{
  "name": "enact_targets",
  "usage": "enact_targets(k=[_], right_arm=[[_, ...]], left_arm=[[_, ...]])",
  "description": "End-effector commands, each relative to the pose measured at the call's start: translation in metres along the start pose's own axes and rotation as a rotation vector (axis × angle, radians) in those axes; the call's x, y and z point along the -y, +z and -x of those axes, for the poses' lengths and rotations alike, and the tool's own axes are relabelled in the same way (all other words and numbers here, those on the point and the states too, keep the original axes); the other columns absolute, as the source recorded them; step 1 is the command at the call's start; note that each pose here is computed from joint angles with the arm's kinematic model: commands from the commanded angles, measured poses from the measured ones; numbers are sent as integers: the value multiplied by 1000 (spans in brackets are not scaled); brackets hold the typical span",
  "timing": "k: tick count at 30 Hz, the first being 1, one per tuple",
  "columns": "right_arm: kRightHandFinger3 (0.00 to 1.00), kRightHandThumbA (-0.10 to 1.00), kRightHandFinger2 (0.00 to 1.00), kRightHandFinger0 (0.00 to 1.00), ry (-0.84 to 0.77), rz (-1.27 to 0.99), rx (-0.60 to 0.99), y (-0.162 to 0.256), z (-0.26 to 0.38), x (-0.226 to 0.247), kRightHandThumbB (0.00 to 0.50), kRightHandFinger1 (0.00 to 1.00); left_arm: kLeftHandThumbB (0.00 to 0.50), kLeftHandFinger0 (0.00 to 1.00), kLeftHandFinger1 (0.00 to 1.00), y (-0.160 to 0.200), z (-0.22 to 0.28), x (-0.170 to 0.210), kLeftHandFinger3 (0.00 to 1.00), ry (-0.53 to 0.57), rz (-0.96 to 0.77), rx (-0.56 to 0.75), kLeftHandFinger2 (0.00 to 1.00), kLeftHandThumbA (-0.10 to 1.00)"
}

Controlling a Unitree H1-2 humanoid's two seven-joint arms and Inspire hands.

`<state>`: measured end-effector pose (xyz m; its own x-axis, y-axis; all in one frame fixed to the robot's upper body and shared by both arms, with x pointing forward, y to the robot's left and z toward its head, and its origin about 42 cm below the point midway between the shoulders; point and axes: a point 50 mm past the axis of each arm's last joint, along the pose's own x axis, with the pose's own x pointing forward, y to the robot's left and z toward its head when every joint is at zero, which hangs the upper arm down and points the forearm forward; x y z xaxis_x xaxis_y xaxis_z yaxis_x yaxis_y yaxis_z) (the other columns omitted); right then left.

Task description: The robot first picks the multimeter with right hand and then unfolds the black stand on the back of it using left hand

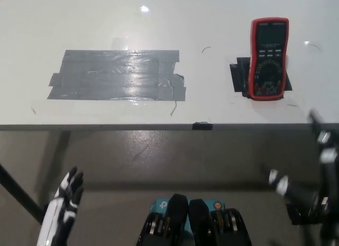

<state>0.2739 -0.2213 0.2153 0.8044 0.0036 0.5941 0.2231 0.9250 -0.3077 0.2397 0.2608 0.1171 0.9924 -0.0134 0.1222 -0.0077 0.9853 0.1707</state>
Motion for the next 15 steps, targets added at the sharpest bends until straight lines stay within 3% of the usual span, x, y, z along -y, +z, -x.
enact_targets(k=[1,3,8,13,15], right_arm=[[1000,912,1000,1000,-133,112,114,47,-74,9,359,1000],[1000,878,1000,1000,-139,94,79,49,-102,6,388,1000],[1000,872,1000,1000,-157,127,-1,36,-159,-4,395,1000],[1000,735,1000,1000,-194,140,-80,12,-225,-14,412,1000],[1000,736,1000,1000,-190,169,-122,0,-245,-17,423,1000]], left_arm=[[72,1000,1000,22,-17,5,1000,-32,-26,98,1000,942],[62,1000,1000,25,-23,9,1000,-39,-23,116,1000,952],[76,1000,1000,22,-32,16,1000,-45,-67,120,1000,988],[79,1000,1000,4,-25,16,1000,-54,-81,59,1000,996],[88,1000,1000,-1,-21,16,1000,-60,-81,44,1000,1000]])
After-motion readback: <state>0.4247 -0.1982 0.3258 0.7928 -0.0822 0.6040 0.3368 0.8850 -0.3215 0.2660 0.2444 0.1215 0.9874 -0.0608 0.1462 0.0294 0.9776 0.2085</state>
